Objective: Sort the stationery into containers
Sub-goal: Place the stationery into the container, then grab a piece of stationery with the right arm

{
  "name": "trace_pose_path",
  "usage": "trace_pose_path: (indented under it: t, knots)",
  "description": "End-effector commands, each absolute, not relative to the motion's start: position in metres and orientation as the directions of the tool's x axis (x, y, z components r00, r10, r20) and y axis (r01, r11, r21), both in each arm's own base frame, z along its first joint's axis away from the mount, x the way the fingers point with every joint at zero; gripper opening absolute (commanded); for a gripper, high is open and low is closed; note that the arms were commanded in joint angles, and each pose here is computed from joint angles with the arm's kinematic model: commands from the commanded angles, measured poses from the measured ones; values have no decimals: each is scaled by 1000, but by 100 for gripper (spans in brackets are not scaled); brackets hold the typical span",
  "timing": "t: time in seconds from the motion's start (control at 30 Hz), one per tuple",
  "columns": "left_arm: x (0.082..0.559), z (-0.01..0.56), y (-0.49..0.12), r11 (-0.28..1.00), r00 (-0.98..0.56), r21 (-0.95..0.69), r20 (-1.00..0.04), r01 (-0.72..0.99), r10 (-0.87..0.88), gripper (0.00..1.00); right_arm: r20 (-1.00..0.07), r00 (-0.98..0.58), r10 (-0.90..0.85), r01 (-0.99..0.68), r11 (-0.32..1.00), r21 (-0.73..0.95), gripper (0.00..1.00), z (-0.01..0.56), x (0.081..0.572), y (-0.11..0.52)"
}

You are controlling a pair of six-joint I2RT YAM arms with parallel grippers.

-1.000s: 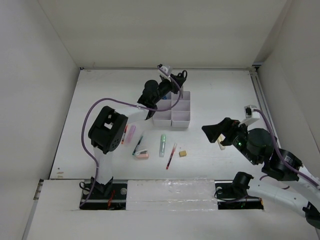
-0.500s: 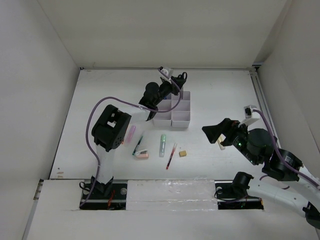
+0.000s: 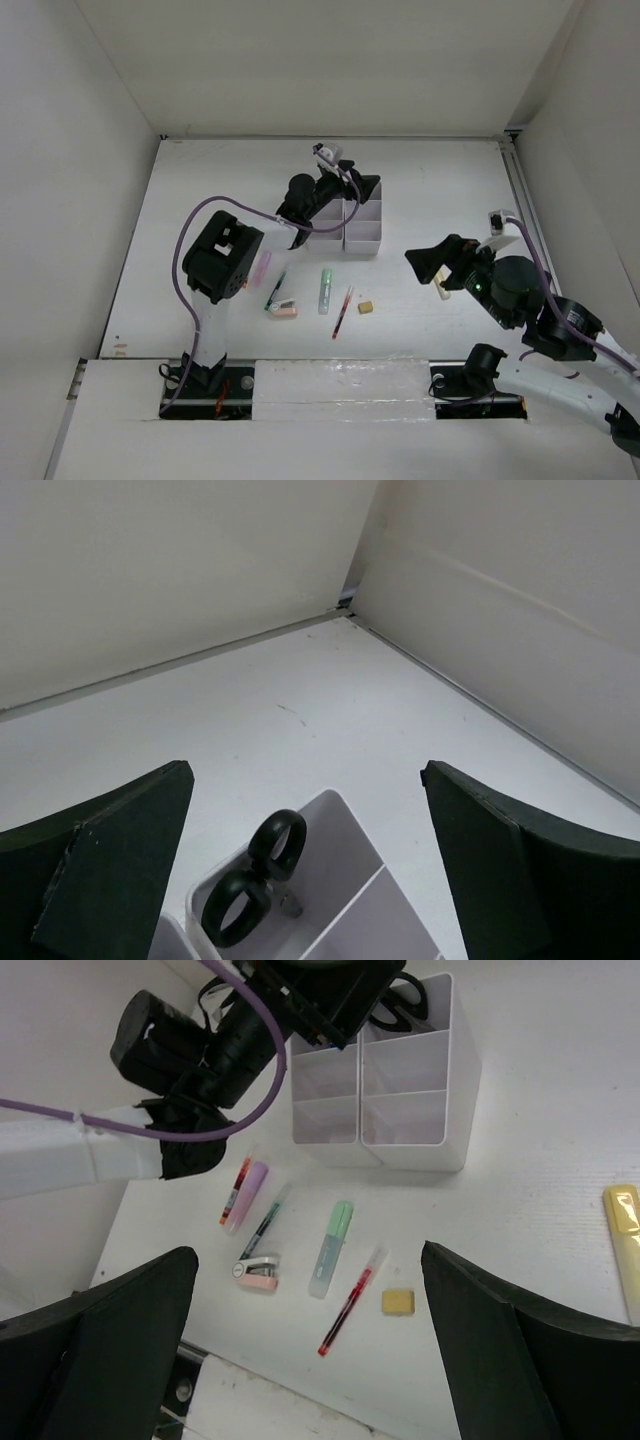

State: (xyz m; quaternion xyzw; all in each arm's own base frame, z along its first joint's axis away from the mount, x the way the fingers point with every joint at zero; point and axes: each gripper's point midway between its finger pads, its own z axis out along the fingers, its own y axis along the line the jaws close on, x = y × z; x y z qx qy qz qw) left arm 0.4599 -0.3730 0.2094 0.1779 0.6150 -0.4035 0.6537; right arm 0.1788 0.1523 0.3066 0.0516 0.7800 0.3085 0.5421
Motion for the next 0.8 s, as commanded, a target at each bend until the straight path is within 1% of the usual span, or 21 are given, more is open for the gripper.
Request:
trace_pose_path:
  t: [0.0, 0.07, 0.13, 0.17, 0.23, 0.27, 0.3, 0.33, 0.4, 0.43, 0.5, 0.53, 0.57, 0.6, 0.63, 0.67, 0.7, 0.73, 0.77]
  knots:
    - [437, 290, -364, 554, 39, -234, -899, 799, -436, 100, -811, -387, 437, -178, 828, 532, 100, 300, 190, 148]
    - [427, 312, -359, 540, 44, -244, -885, 806, -464, 100, -808, -408, 425, -107, 857, 505, 100, 284, 199, 143]
    - [422, 323, -354, 540, 38, -257, -879, 801, -475, 100, -788, -462, 407, -6, 887, 462, 100, 258, 209, 142]
    - [417, 342, -348, 547, 58, -255, -869, 798, -491, 100, -782, -473, 407, 32, 894, 446, 100, 250, 214, 139]
    - [417, 355, -345, 551, 21, -292, -870, 782, -492, 100, -761, -504, 408, 114, 905, 410, 100, 228, 227, 133]
    - [414, 373, -337, 567, 34, -301, -863, 767, -504, 100, -743, -521, 420, 136, 900, 413, 100, 220, 231, 133]
    - [420, 372, -336, 590, -27, -347, -876, 729, -481, 100, -734, -511, 447, 191, 892, 410, 100, 214, 240, 121]
    - [422, 377, -333, 607, -54, -374, -876, 701, -479, 100, -723, -524, 451, 222, 892, 395, 100, 201, 244, 116]
    - [431, 387, -317, 663, -106, -459, -859, 591, -500, 100, -688, -515, 511, 255, 858, 447, 100, 196, 253, 110]
    - [434, 377, -310, 705, -192, -501, -859, 502, -474, 100, -670, -526, 523, 266, 850, 455, 100, 183, 253, 107]
    - [435, 378, -290, 737, -239, -572, -820, 360, -520, 100, -654, -532, 538, 268, 840, 472, 100, 177, 256, 102]
    - [430, 366, -281, 766, -294, -575, -814, 287, -501, 100, -639, -521, 566, 308, 823, 478, 100, 175, 261, 91]
    - [426, 371, -266, 772, -280, -598, -796, 218, -537, 100, -630, -534, 564, 325, 824, 464, 100, 165, 263, 87]
    - [427, 361, -258, 795, -283, -583, -801, 167, -528, 100, -630, -535, 563, 342, 826, 448, 100, 161, 265, 82]
    - [418, 369, -243, 791, -254, -598, -790, 126, -557, 100, -609, -558, 564, 326, 824, 464, 98, 159, 267, 86]
    - [413, 354, -232, 788, -261, -613, -772, 66, -579, 100, -593, -556, 582, 354, 812, 465, 96, 151, 271, 79]
    - [407, 351, -222, 787, -248, -617, -767, 32, -592, 100, -570, -574, 588, 379, 808, 451, 96, 139, 273, 77]
    - [395, 367, -204, 769, -187, -639, -757, 11, -626, 100, -556, -591, 585, 388, 810, 441, 95, 133, 274, 74]
    - [391, 352, -190, 774, -193, -632, -756, -30, -625, 100, -525, -612, 592, 400, 804, 439, 94, 123, 272, 71]
